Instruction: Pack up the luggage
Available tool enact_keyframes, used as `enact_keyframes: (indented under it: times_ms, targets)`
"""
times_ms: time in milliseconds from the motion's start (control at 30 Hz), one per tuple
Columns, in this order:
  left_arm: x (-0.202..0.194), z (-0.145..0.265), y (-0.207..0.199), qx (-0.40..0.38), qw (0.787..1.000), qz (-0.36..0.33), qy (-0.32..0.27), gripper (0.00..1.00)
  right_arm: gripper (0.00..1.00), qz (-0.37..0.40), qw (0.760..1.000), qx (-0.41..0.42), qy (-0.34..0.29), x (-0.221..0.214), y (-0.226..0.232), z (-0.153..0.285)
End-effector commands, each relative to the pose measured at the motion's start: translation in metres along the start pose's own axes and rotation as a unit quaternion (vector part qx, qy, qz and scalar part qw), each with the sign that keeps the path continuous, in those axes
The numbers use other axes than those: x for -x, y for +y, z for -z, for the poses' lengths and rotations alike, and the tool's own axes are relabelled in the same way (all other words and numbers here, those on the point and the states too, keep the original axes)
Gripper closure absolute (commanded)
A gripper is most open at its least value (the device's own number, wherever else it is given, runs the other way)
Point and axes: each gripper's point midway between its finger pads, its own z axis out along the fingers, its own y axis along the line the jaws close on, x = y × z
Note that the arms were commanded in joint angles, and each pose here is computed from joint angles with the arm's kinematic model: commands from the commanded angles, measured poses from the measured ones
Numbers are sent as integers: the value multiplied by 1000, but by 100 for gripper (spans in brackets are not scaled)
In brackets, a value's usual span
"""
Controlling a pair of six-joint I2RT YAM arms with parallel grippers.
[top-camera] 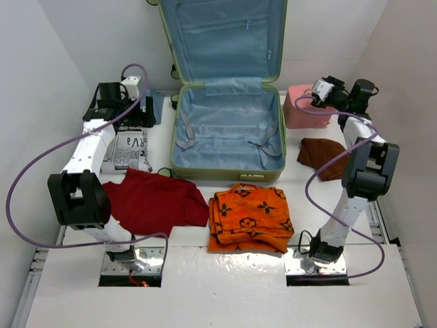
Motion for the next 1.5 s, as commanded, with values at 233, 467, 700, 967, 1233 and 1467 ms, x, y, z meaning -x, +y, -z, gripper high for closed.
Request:
enact_keyframes:
  times_ms: [233, 467, 700, 967, 1233, 1467]
  targets:
    - [19, -3, -8, -18, 1000, 4, -19, 0, 36, 101, 994, 35, 15, -16, -6, -15]
    - [17, -9, -7, -19, 1000, 5, -14, 0, 35, 129, 991, 18, 32, -30, -8, -27]
    - [12, -15, -6, -19, 1000, 7, -5, 0, 35, 141, 989, -4, 46, -42, -16, -45]
    - [9, -19, -9, -23, 1000, 6, -1, 0, 43, 149, 988, -27, 38, -37, -25, -58]
    - [11, -21, -7, -19, 1000, 6, 0, 0, 100, 157, 986, -41, 25, -28, -32, -54]
    - [15, -19, -9, -24, 1000, 9, -6, 0, 100, 163, 984, -71, 20, -5, -23, -35]
